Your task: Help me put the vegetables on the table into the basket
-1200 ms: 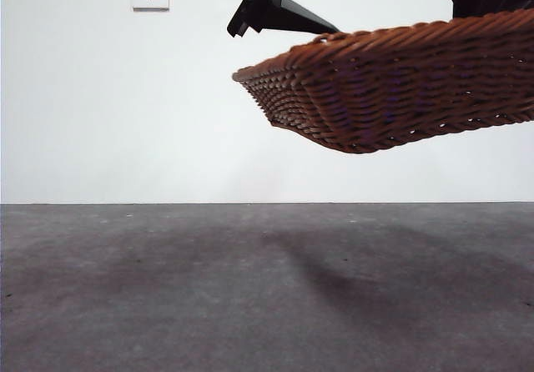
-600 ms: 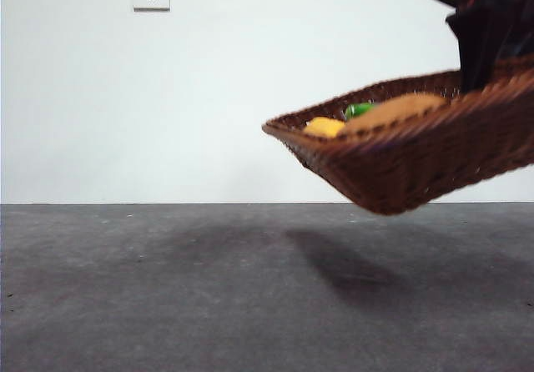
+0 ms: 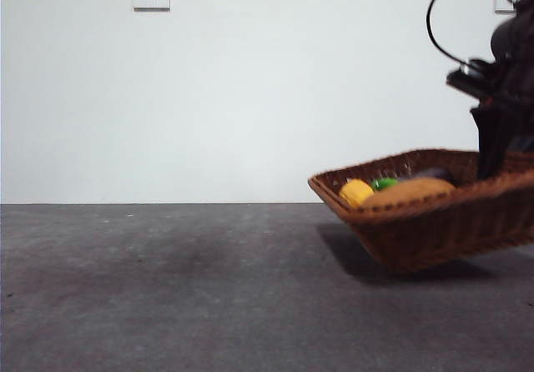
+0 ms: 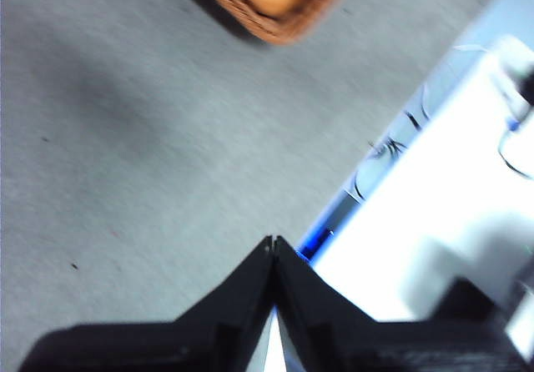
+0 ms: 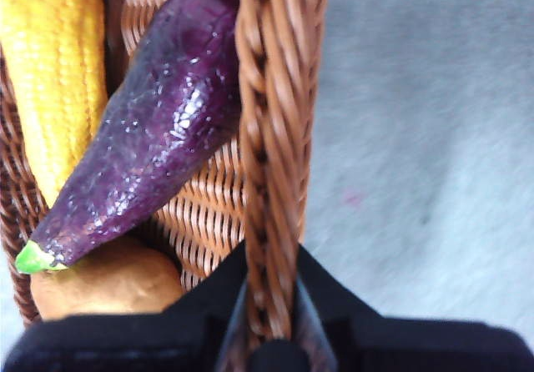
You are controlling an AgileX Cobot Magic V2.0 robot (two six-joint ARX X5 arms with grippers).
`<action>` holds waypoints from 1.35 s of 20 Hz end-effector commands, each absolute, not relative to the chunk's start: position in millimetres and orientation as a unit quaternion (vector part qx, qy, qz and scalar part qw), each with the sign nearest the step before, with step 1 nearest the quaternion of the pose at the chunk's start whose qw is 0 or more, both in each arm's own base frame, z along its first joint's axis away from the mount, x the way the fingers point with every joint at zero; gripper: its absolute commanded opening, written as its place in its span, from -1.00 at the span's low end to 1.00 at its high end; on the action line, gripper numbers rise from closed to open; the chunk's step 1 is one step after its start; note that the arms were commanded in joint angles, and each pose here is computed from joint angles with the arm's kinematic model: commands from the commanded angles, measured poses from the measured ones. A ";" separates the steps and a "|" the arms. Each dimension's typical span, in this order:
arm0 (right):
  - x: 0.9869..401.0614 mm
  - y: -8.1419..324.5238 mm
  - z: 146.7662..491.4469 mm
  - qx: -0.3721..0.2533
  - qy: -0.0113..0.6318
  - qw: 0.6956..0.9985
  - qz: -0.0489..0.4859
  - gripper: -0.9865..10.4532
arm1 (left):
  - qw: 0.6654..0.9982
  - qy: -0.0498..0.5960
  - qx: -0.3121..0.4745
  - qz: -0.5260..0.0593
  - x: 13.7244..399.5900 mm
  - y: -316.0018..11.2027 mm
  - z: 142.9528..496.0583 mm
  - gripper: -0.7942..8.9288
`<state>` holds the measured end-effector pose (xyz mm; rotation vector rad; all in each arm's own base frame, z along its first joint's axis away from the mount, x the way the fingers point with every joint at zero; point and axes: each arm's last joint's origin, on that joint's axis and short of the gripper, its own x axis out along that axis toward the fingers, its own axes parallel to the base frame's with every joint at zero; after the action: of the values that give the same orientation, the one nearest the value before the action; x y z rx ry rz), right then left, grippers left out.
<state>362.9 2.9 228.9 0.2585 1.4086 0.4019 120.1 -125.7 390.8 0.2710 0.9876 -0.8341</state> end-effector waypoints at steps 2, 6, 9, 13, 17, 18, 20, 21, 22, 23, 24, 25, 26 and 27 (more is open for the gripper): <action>372.9 -0.7 211.6 0.141 0.633 0.730 0.217 -0.86 | 0.789 0.452 0.114 -0.400 99.4 -116.4 397.5 -0.85; 388.1 -0.7 196.6 0.151 0.638 0.721 0.224 -0.86 | 0.795 0.437 0.098 -0.410 86.3 -107.2 403.8 -0.85; 402.5 -1.5 193.6 0.149 0.635 0.724 0.224 -0.86 | 0.798 0.430 0.092 -0.412 82.2 -102.6 406.1 -0.85; 410.0 -1.7 184.9 0.151 0.640 0.720 0.222 -0.86 | 0.799 0.431 0.089 -0.410 82.1 -102.4 406.2 -0.85; 412.1 -2.1 178.1 0.148 0.643 0.719 0.218 -0.79 | 0.799 0.433 0.088 -0.409 82.4 -102.8 406.0 -0.85; 412.7 -2.1 178.1 0.148 0.641 0.720 0.218 -0.58 | 0.799 0.433 0.086 -0.408 82.4 -102.8 406.0 -0.85; 412.4 -1.6 178.1 0.148 0.643 0.719 0.218 0.01 | 0.799 0.433 0.086 -0.408 82.4 -102.8 406.0 -0.85; 412.0 -1.6 178.4 0.148 0.644 0.718 0.218 0.18 | 0.799 0.433 0.086 -0.408 82.3 -102.7 406.1 -0.85; 411.1 -1.6 178.7 0.150 0.647 0.715 0.217 0.17 | 0.799 0.433 0.086 -0.408 82.3 -102.8 406.0 -0.85; 409.3 -1.5 180.5 0.151 0.653 0.710 0.215 0.17 | 0.799 0.434 0.086 -0.408 82.3 -102.8 406.0 -0.85; 407.1 -2.1 184.3 0.150 0.659 0.709 0.201 0.16 | 0.799 0.433 0.086 -0.408 82.0 -102.4 406.1 -0.85; 403.8 -3.0 191.9 0.141 0.662 0.712 0.186 0.16 | 0.799 0.431 0.085 -0.409 81.0 -101.4 406.6 -0.85; 399.1 -3.6 203.6 0.129 0.660 0.719 0.174 0.16 | 0.800 0.429 0.085 -0.411 79.7 -100.3 407.2 -0.85; 393.7 -4.2 218.8 0.119 0.652 0.730 0.165 0.16 | 0.800 0.426 0.085 -0.414 77.6 -99.2 408.0 -0.85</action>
<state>394.6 -4.6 211.8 0.2606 1.4563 0.3604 78.8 -100.0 408.4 0.1908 0.9095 -0.8912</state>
